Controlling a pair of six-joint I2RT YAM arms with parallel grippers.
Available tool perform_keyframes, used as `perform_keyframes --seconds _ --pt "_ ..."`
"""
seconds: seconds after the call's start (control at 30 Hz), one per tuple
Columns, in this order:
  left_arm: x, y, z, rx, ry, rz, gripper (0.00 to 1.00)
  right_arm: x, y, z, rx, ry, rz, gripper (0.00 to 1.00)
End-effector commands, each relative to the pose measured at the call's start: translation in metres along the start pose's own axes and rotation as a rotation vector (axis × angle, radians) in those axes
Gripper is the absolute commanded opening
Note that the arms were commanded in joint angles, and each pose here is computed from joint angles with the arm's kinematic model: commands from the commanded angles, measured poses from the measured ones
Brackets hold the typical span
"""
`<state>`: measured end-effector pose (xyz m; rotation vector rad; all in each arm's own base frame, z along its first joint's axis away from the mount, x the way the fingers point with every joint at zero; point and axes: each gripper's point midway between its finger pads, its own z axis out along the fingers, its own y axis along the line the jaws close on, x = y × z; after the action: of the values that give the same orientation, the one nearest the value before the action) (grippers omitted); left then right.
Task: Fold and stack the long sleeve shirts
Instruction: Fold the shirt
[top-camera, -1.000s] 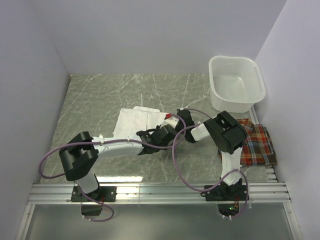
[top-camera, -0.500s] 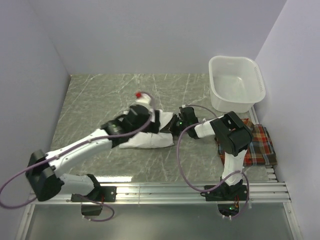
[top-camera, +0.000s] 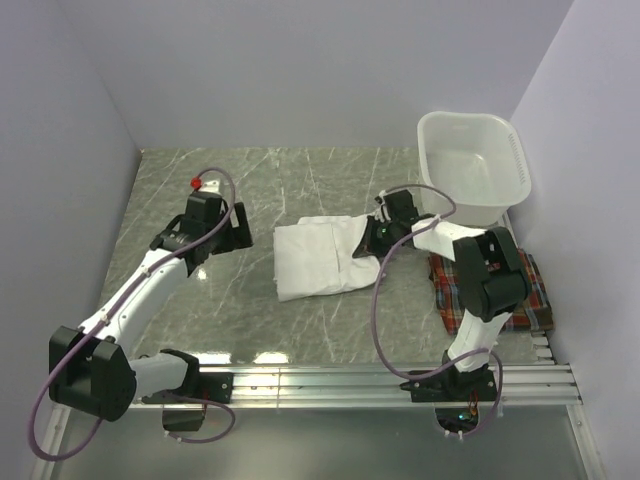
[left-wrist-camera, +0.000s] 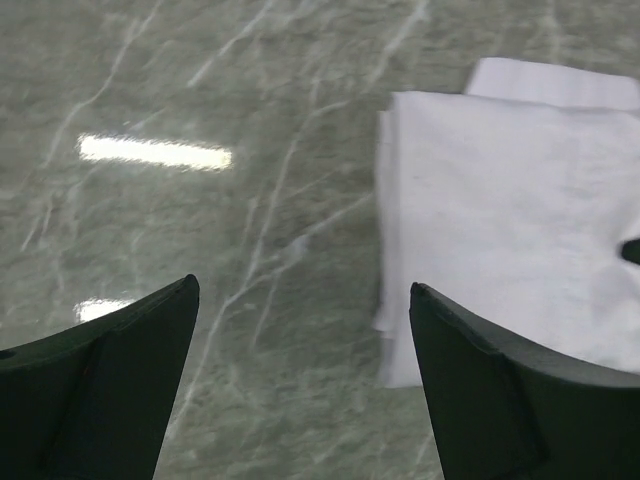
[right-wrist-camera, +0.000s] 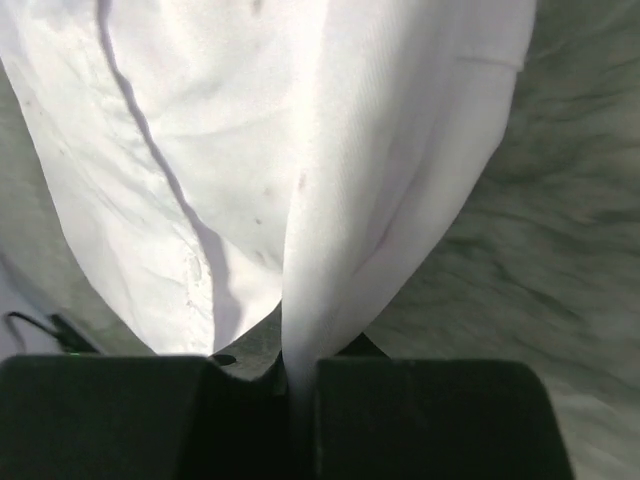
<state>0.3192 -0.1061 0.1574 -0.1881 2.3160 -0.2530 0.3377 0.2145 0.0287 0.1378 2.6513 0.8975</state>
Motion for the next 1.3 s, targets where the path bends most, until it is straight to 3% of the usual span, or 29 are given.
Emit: perform_keyframes --seconds 0.0,0.17,0.3,0.43,0.47,0.57,0.7,0.93,1.03,1.27 --pt "0.001 0.007 -0.005 0.033 -0.021 -0.021 0.91 -0.035 -0.003 -0.048 0.111 -0.060 -0.184 0.00" --pt "0.006 0.020 0.004 0.006 0.023 -0.057 0.90 -0.081 -0.014 -0.100 0.305 -0.084 -0.325 0.00" --pt "0.002 0.029 0.002 -0.026 0.003 -0.073 0.90 -0.122 -0.037 -0.157 0.646 -0.177 -0.365 0.00" --pt "-0.004 0.039 -0.003 -0.073 -0.035 -0.083 0.90 -0.158 -0.022 -0.205 0.863 -0.285 -0.451 0.00" --pt "-0.005 0.040 -0.005 -0.080 -0.042 -0.086 0.90 -0.168 0.001 -0.212 0.874 -0.334 -0.489 0.00" --pt "-0.008 0.042 -0.007 -0.087 -0.054 -0.093 0.90 -0.181 0.019 -0.225 1.021 -0.330 -0.615 0.00" --pt "-0.010 0.044 -0.009 -0.079 -0.062 -0.112 0.90 -0.172 0.054 -0.182 1.077 -0.237 -0.799 0.00" --pt "-0.009 0.049 -0.007 -0.100 -0.059 -0.120 0.89 -0.115 0.040 -0.041 1.143 0.031 -1.022 0.00" --pt "-0.010 0.050 -0.007 -0.103 -0.062 -0.125 0.89 -0.086 0.038 -0.011 1.196 0.096 -1.076 0.00" --pt "-0.018 0.057 -0.013 -0.126 -0.107 -0.150 0.89 -0.031 0.067 0.021 1.177 0.090 -1.228 0.01"
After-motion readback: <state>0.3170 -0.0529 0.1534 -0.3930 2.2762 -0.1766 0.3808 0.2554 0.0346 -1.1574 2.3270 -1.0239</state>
